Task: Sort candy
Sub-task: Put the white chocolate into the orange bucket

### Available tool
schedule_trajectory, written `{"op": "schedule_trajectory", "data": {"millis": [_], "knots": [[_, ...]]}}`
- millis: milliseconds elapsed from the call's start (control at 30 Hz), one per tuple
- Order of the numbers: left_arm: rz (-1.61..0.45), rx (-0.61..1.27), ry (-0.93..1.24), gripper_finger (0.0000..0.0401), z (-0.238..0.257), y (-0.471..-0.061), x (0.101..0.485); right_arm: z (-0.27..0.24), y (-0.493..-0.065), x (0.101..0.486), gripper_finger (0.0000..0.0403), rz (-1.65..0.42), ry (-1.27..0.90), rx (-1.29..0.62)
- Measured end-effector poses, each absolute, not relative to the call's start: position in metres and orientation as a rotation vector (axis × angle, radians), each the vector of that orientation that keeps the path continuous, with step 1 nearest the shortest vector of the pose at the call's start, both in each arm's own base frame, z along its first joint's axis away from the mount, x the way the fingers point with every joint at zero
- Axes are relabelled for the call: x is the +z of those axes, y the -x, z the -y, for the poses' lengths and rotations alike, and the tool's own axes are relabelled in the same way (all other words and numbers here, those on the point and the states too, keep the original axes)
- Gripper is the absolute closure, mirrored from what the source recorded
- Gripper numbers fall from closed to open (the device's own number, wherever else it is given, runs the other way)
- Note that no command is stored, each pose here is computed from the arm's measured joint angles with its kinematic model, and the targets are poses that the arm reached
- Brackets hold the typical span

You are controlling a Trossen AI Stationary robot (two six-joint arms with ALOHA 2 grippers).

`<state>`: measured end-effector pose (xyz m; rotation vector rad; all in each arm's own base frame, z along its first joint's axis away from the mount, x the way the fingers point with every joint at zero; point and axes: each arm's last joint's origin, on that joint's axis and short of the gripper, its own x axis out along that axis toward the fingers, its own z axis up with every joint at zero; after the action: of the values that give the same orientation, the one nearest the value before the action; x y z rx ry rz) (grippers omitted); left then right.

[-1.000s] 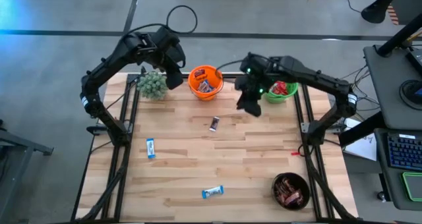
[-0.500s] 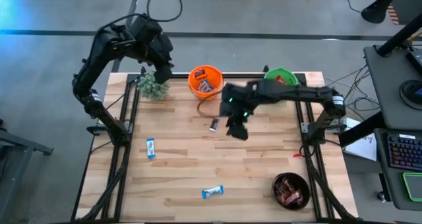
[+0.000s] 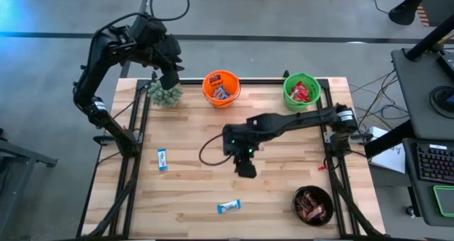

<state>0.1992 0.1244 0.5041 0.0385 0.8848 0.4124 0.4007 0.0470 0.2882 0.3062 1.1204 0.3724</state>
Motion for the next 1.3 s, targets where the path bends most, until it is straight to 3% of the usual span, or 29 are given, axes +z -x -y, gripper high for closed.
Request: {"op": "schedule_trajectory", "data": {"millis": [567, 800, 1300], "knots": [[-0.889, 0.405, -0.053, 0.0283, -0.124, -0.199, 0.504, -0.097, -0.424, 0.214, 0.0223, -1.272, -0.208, 0.116], [-0.889, 0.407, -0.051, 0.0283, -0.124, -0.199, 0.504, -0.117, -0.423, 0.217, 0.0224, -1.219, -0.22, 0.038], [-0.883, 0.418, -0.026, 0.0283, -0.124, -0.199, 0.504, -0.16, -0.415, 0.212, 0.0229, -1.189, -0.206, 0.066]]}}
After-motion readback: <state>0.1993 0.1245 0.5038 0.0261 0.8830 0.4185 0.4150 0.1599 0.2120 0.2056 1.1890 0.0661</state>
